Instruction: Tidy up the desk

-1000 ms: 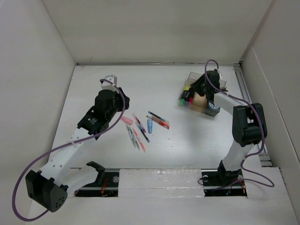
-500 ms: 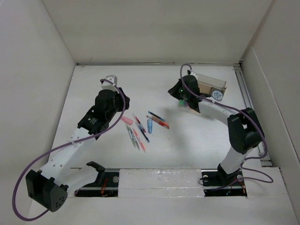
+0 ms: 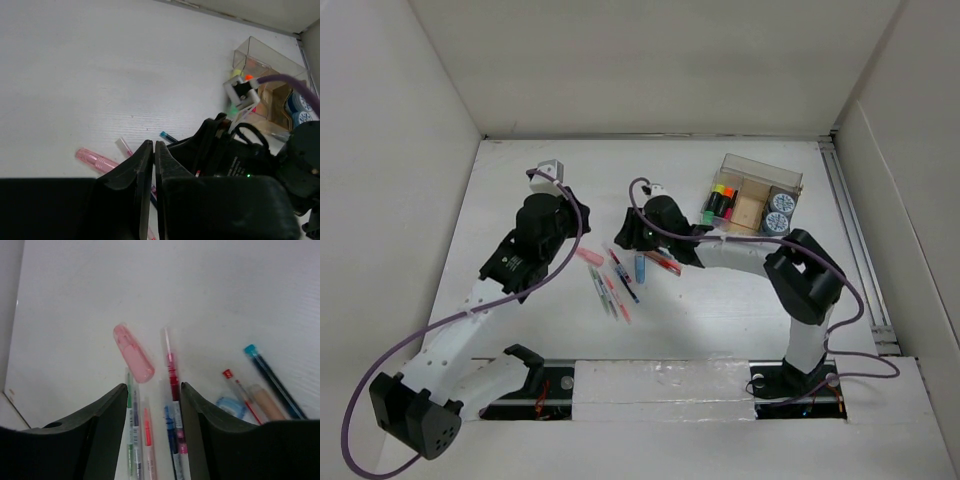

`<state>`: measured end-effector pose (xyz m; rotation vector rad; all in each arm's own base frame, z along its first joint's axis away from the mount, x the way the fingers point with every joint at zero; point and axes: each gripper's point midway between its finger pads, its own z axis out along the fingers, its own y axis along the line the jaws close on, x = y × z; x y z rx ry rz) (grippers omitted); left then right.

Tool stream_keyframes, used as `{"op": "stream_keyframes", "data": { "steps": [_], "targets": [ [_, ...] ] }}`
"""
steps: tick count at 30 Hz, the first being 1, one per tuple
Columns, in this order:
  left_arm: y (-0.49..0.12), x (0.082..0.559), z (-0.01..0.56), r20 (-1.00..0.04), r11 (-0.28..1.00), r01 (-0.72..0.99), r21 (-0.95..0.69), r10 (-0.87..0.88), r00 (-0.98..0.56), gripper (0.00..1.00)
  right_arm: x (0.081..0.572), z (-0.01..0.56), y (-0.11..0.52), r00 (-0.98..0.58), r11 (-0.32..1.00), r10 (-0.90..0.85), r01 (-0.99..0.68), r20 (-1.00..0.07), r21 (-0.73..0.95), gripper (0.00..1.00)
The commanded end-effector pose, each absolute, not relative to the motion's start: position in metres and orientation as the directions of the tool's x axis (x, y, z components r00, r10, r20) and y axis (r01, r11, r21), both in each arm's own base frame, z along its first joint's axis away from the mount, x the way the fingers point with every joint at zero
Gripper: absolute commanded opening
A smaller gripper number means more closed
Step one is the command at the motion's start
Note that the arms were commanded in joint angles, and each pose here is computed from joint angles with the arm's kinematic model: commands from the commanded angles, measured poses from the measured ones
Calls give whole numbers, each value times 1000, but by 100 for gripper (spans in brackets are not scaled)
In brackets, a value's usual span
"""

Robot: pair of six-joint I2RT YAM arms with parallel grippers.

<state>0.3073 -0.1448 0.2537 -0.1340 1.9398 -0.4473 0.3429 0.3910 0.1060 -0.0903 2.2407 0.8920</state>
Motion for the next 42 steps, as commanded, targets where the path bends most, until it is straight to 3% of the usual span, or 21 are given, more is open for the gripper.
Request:
{"op": "stream_keyframes", "data": {
  "steps": [1,9,25,30,37,40,41,42],
  "targets": [
    [-133,306,300,-888,907,109,-407,-365,-280,3,336,135,438,-683,688,108,-473,-722,551,54],
    [-97,288,329,-882,889,20,-458,-451,-135,1,343,109,475,-683,718,-7,-512,-730,472,55],
    [-102,279,340,-883,882,85,-463,-451,-129,7,332,54,501,-622,826,-242,-535,-745,178,63],
    [-97,277,344,-882,881,75,-467,-459,-108,7,336,53,505,-613,842,-232,-515,-756,159,63],
    [-96,275,347,-881,879,80,-470,-462,-100,8,349,41,490,-601,895,-209,-436,-772,97,49],
    [-96,274,348,-881,878,85,-471,-463,-97,7,354,42,485,-599,916,-181,-392,-780,89,38],
    [-96,275,348,-882,879,81,-470,-462,-97,8,353,43,486,-603,915,-168,-390,-780,105,27],
    [-96,275,348,-882,879,81,-470,-462,-97,8,353,43,486,-603,915,-168,-390,-780,105,27]
  ]
}}
